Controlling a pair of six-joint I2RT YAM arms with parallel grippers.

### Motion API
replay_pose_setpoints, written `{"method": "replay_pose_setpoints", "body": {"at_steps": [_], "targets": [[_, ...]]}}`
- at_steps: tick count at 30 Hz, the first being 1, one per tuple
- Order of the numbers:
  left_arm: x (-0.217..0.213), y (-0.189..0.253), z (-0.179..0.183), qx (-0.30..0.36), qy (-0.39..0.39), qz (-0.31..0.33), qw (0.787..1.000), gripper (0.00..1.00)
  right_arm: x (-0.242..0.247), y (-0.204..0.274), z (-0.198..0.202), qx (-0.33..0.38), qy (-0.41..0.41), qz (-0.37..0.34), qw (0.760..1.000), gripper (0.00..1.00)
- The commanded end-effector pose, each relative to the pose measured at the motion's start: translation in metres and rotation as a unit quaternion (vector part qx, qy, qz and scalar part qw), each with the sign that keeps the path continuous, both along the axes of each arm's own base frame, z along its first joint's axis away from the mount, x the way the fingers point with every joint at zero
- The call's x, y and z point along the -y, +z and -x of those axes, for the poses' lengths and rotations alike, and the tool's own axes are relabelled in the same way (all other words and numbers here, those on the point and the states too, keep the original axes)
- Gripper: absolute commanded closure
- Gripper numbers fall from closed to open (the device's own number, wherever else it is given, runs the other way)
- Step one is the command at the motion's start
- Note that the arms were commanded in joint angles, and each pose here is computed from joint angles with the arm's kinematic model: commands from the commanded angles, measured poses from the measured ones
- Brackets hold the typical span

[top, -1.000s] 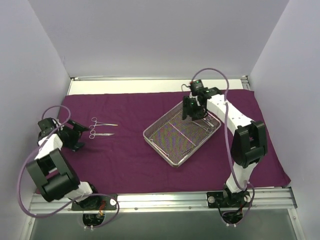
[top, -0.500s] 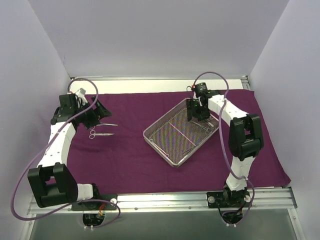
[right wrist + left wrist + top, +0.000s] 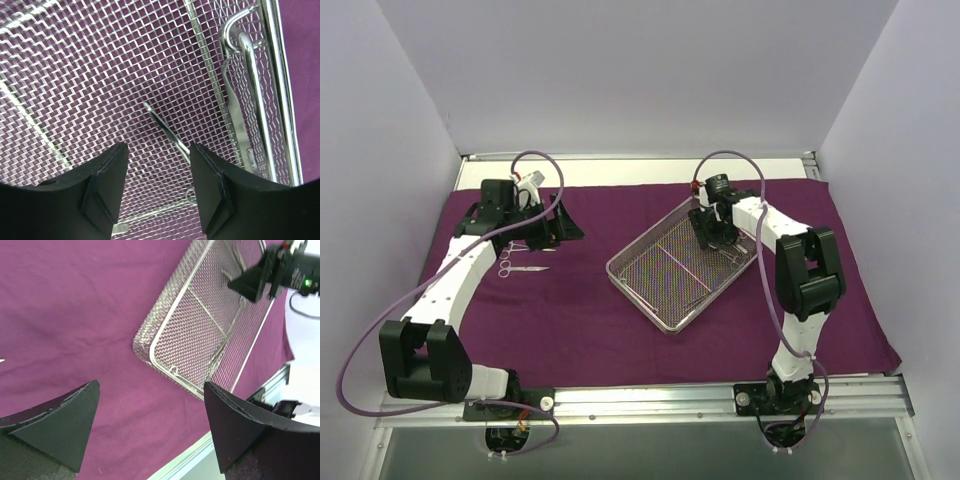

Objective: Open and lay out the surgical kit
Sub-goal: Pick up the medical item from the container.

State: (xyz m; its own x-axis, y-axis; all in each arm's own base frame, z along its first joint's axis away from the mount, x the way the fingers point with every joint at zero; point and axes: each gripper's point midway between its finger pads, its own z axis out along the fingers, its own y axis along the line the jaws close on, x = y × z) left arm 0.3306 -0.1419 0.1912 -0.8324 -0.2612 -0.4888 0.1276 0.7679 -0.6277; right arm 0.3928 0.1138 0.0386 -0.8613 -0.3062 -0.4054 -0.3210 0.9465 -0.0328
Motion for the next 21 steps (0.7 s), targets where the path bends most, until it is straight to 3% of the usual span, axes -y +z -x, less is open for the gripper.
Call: {"method": "replay_pose_setpoints", "body": {"at_steps": [1,12,16,21], "targets": [[0.008,0.017,-0.007,0.028,-0.019,-0.023,0.999,0.06,0.012,0.001,-0.007,0.005,0.012,0.037,0.999,0.48],[0.011,0.018,-0.014,0.02,-0.016,-0.033,0.999,0.06,0.018,-0.046,0.0,-0.053,0.016,0.017,0.998,0.62],[0.011,0.014,-0.015,0.012,-0.02,-0.034,0.999,0.06,0.016,-0.063,0.003,-0.079,0.009,0.008,0.997,0.83],[0.021,0.01,-0.019,-0.002,-0.037,-0.007,0.999,0.06,0.004,-0.047,-0.008,-0.054,-0.002,0.016,0.998,0.97]]}}
